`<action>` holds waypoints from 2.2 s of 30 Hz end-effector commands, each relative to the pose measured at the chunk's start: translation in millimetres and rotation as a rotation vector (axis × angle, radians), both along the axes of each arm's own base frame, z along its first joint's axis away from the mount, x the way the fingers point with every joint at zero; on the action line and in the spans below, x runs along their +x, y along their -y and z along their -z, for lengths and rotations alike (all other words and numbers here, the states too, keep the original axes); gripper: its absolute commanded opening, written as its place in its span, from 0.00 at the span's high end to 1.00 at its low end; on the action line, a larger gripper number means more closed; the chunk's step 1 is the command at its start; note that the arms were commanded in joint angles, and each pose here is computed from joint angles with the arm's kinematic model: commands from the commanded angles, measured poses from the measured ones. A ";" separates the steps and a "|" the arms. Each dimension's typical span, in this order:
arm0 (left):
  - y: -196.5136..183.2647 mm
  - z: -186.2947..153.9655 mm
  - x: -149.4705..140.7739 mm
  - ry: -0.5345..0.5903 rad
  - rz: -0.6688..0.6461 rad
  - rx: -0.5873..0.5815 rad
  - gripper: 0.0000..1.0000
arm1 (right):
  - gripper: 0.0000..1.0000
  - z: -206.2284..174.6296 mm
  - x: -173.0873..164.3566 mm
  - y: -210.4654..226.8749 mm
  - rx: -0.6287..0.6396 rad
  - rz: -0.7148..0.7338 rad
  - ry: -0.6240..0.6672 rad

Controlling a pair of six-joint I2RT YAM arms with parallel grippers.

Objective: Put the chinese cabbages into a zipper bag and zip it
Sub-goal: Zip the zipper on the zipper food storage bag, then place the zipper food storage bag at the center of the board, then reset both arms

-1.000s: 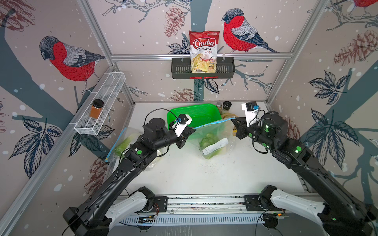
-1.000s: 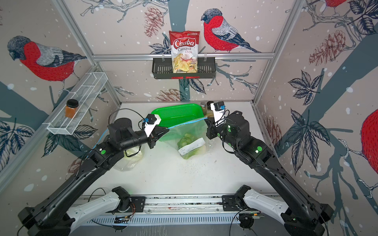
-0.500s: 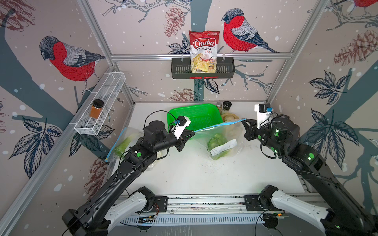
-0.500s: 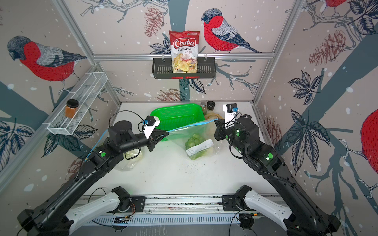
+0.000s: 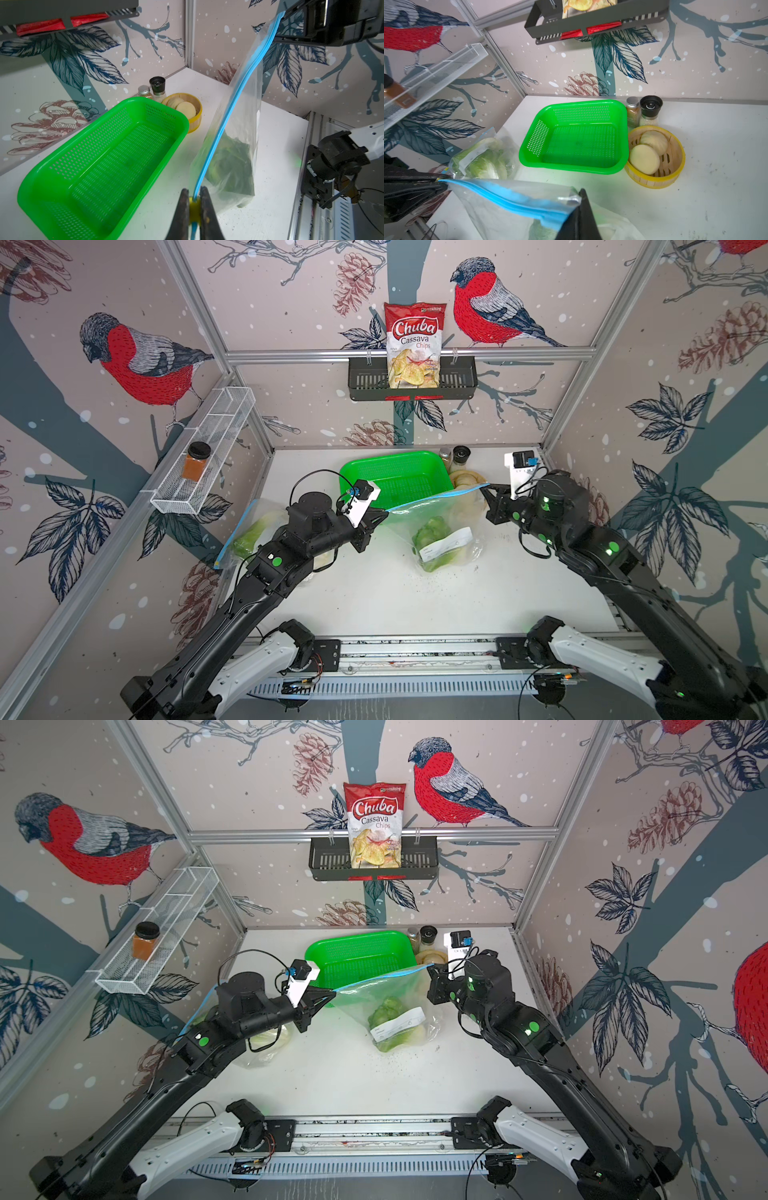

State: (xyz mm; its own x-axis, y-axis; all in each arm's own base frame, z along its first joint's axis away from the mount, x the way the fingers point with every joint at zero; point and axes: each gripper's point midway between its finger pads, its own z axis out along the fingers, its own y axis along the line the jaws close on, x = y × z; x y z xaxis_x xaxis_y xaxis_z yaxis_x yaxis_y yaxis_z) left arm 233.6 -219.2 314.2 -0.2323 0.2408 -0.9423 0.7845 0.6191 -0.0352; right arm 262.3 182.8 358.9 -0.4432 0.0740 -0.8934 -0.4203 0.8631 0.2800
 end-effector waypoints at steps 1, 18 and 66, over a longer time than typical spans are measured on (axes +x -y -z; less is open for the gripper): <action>-15.1 23.7 18.5 -0.042 -0.131 0.061 0.98 | 1.00 -9.2 31.2 1.5 0.120 0.081 0.031; -41.3 76.8 89.6 -0.152 -0.380 0.079 0.90 | 0.87 46.6 110.9 -56.3 0.155 0.001 -0.058; -262.7 161.0 117.6 0.290 -1.303 -0.029 0.04 | 0.00 248.6 131.3 245.2 -0.181 0.883 0.021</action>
